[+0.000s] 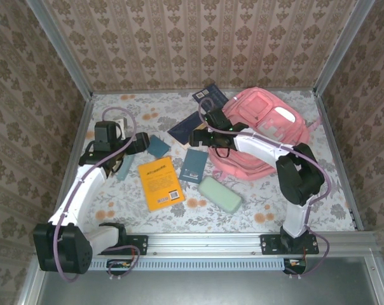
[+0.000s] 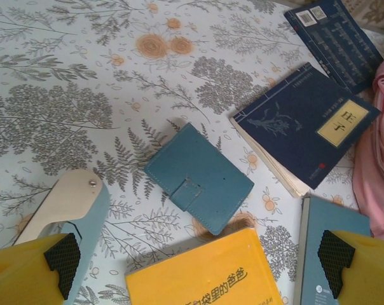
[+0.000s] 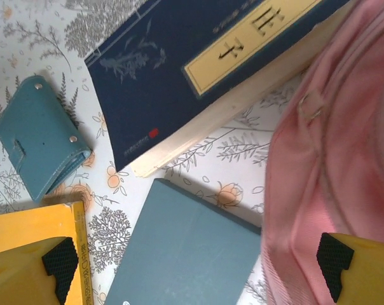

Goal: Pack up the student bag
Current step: Move the student bag to the center of the table.

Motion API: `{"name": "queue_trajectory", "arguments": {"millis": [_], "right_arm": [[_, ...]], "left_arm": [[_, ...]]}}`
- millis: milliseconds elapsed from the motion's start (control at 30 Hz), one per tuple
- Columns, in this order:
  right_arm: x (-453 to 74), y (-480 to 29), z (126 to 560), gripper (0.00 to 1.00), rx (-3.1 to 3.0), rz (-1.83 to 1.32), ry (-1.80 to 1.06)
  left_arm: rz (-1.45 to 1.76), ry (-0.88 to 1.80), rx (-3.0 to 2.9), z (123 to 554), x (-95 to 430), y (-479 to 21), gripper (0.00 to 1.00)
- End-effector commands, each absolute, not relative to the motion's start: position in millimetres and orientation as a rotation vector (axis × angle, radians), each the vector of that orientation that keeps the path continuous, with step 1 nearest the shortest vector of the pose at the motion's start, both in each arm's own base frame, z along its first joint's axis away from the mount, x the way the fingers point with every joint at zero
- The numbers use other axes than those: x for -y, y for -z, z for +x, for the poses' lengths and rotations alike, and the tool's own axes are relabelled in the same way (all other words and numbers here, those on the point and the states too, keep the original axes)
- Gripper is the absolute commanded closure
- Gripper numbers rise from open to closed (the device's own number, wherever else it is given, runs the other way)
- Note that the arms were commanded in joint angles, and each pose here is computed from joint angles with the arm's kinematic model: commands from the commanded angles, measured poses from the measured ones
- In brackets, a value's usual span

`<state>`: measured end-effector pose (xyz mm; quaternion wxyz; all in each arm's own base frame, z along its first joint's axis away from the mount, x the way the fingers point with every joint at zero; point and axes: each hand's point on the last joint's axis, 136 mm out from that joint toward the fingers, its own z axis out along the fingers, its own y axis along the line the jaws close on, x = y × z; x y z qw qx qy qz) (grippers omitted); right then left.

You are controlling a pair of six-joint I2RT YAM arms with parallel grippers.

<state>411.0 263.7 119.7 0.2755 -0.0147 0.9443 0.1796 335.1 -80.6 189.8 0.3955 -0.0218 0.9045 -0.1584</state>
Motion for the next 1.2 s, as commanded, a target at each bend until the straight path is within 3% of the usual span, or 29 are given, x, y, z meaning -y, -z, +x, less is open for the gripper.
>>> {"name": "queue_trajectory", "arguments": {"millis": [0,233,367,500,733,967,1167], "right_arm": [[-223,-142,400,0.00,-2.531,-0.083,-0.313],[-148,-124,361,0.00,-2.567,-0.053,-0.107],[-140,-106,337,0.01,-2.588,-0.133,-0.094],[-156,-89,324,0.02,-2.596,-0.226,-0.141],[-225,-57,313,0.29,-2.700,-0.311,-0.356],[-310,-67,329,0.28,-2.666,-0.430,-0.490],[-315,-95,356,0.25,-2.608,-0.462,-0.400]], "left_arm": [[-0.012,0.403,-2.315,330,96,-187,0.00],[0.041,0.513,-2.347,320,156,-181,0.00],[0.104,0.564,-2.375,315,193,-175,0.00],[0.084,0.553,-2.420,320,210,-168,0.00],[0.098,0.456,-2.494,322,226,-154,0.00],[0.115,0.426,-2.477,323,224,-158,0.00],[0.120,0.468,-2.473,320,228,-159,0.00]]}}
